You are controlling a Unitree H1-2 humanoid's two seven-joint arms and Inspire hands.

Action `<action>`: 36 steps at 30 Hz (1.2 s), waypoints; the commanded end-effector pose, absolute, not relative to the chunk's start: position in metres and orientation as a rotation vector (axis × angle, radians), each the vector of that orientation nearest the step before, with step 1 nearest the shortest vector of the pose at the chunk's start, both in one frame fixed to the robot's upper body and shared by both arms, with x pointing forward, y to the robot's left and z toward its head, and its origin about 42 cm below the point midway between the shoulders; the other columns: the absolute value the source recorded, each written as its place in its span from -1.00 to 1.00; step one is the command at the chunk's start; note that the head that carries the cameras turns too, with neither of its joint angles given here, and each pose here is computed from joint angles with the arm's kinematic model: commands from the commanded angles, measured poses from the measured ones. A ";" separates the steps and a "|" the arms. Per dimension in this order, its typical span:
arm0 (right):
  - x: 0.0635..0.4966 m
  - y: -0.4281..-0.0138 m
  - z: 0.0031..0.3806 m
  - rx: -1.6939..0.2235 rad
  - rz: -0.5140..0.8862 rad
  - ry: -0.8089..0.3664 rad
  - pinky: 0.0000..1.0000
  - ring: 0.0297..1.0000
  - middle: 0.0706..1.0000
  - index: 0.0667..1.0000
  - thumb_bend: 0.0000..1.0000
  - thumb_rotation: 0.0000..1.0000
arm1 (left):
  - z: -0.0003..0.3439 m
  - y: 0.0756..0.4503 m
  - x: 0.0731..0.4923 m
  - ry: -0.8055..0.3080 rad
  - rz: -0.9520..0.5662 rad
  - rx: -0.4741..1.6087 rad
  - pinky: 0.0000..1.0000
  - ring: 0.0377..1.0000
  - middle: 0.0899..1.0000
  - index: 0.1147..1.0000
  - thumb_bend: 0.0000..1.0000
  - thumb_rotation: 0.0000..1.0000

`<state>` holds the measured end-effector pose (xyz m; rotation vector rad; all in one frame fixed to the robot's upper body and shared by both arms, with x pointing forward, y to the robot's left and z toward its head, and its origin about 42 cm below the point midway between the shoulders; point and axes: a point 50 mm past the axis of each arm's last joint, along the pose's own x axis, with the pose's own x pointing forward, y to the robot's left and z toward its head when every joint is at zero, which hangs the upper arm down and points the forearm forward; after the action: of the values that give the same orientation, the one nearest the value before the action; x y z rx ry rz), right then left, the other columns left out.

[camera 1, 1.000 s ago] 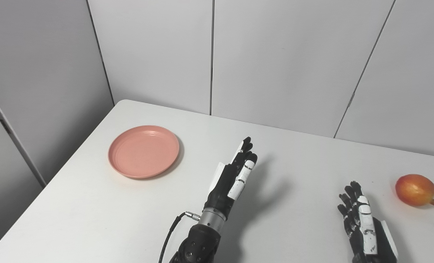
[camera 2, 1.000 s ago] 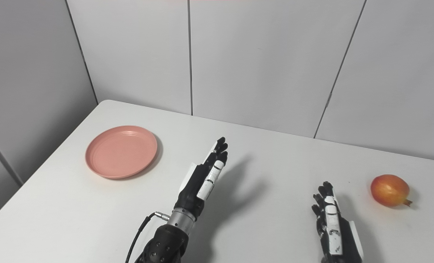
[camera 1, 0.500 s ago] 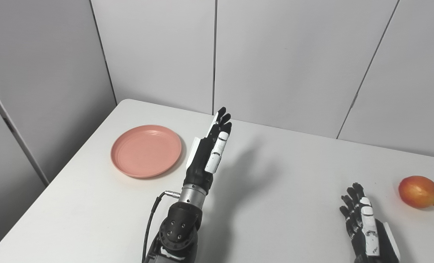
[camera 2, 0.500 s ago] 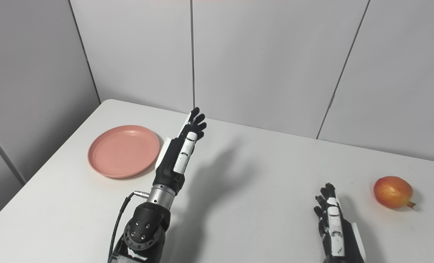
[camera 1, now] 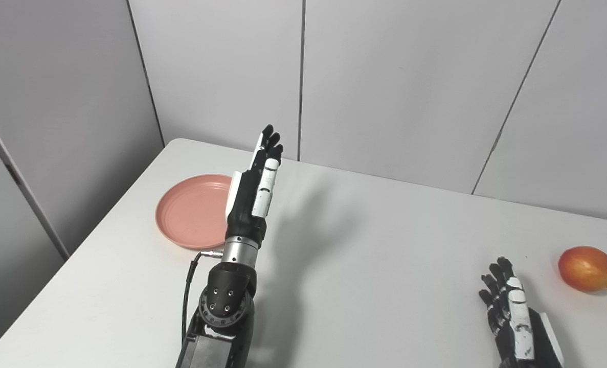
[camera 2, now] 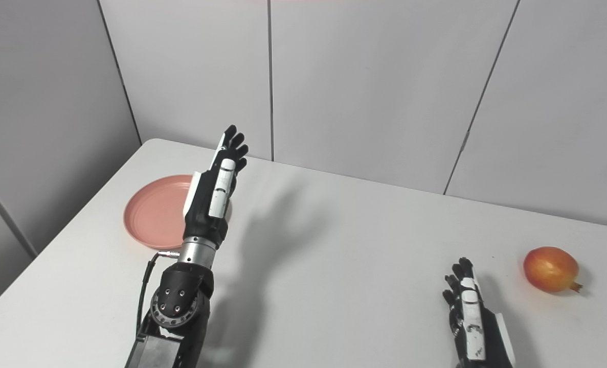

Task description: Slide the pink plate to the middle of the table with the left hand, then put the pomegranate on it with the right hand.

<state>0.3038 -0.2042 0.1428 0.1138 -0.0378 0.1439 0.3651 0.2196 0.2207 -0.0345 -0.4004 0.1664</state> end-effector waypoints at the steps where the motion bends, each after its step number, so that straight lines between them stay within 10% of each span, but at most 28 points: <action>1: 0.308 -0.206 0.157 0.117 0.150 -0.098 1.00 1.00 1.00 1.00 -0.55 1.00 | 0.252 0.222 0.368 -0.521 0.183 -0.044 0.95 0.94 0.99 0.97 -0.09 1.00; 36: 0.307 -0.209 0.159 0.099 0.143 -0.097 1.00 1.00 1.00 1.00 -0.60 1.00 | 0.258 0.316 0.347 -0.596 0.549 -0.061 0.95 0.95 0.97 0.95 -0.06 1.00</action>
<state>0.3037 -0.2077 0.1434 0.1004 -0.0386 0.1427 0.3477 0.3107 0.2410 -0.0673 -0.5044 0.5410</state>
